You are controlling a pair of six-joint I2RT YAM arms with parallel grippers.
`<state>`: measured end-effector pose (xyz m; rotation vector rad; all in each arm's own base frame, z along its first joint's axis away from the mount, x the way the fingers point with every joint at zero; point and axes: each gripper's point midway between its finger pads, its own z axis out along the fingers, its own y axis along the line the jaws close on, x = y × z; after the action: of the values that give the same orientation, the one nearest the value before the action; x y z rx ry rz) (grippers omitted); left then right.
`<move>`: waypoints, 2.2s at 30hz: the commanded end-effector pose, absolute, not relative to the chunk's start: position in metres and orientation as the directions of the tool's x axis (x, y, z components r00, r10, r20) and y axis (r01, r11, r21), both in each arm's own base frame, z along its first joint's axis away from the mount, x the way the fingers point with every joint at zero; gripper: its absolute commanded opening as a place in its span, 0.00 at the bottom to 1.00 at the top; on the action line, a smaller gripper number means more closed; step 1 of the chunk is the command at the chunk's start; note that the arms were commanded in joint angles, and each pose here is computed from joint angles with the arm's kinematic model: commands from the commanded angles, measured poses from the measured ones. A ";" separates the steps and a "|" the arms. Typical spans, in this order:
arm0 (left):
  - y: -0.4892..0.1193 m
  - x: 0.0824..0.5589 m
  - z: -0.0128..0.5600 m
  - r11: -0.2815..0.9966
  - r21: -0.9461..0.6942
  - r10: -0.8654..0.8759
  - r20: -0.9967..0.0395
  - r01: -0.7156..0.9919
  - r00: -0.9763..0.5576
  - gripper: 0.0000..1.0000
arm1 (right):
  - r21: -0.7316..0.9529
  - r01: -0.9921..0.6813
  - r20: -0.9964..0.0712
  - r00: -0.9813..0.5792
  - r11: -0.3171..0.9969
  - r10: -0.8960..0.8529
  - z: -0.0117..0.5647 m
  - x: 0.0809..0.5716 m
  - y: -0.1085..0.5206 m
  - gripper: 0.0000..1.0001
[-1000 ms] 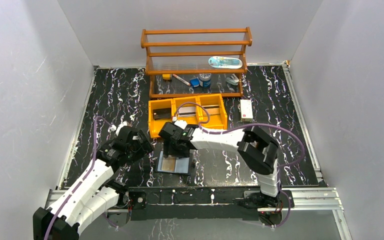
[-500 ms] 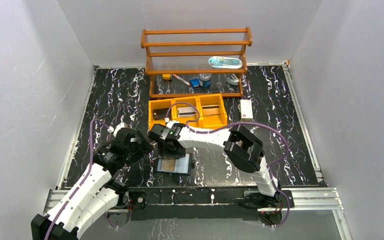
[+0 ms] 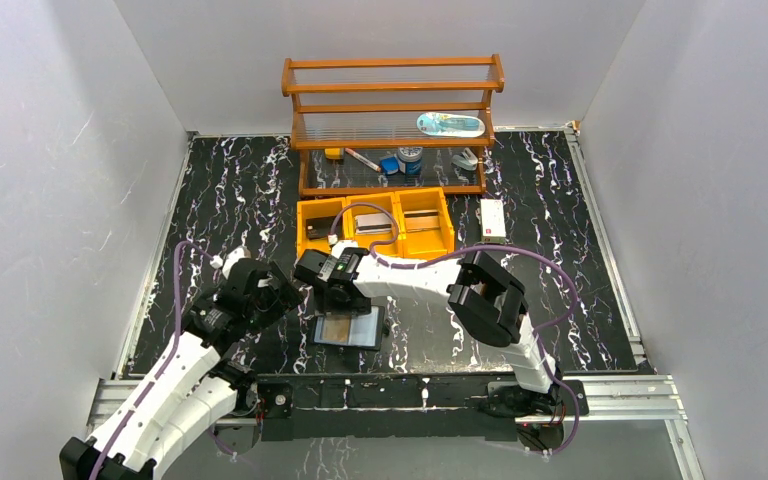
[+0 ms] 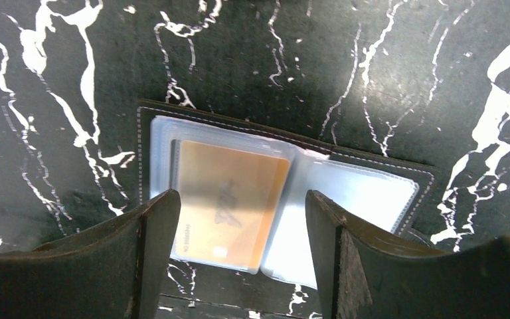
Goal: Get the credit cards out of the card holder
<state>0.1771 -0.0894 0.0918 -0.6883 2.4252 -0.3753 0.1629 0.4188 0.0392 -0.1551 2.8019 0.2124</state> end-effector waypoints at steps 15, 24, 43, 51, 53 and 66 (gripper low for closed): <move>-0.067 0.176 0.110 0.786 -0.416 -0.618 -0.519 -0.457 -0.591 0.86 | 0.163 -0.127 -0.322 -0.944 0.978 -0.069 0.037 0.162 0.432 0.74; -0.069 0.176 0.110 0.793 -0.418 -0.608 -0.517 -0.442 -0.602 0.89 | 0.139 -0.139 -0.294 -0.951 0.980 -0.093 0.024 0.156 0.426 0.72; -0.127 0.173 0.108 0.828 -0.530 -0.445 -0.425 -0.181 -0.789 0.87 | 0.487 -0.128 -0.251 -0.968 0.864 -0.002 0.045 0.152 0.426 0.53; -0.169 0.163 0.099 0.759 -0.649 -0.330 -0.322 -0.047 -0.888 0.74 | 0.602 -0.074 -0.193 -0.980 0.795 0.055 0.048 0.153 0.416 0.53; -0.175 0.158 0.095 0.746 -0.665 -0.299 -0.289 -0.034 -0.910 0.69 | 0.603 -0.071 -0.190 -0.980 0.795 0.057 0.047 0.152 0.415 0.53; -0.191 0.147 0.074 0.713 -0.701 -0.215 -0.191 -0.021 -0.958 0.40 | 0.613 -0.069 -0.174 -0.984 0.787 0.049 0.046 0.150 0.411 0.54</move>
<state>0.1483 -0.1803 0.0683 -0.2546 2.6700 -0.9934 0.1580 0.4133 0.0412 0.0088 2.7734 0.9411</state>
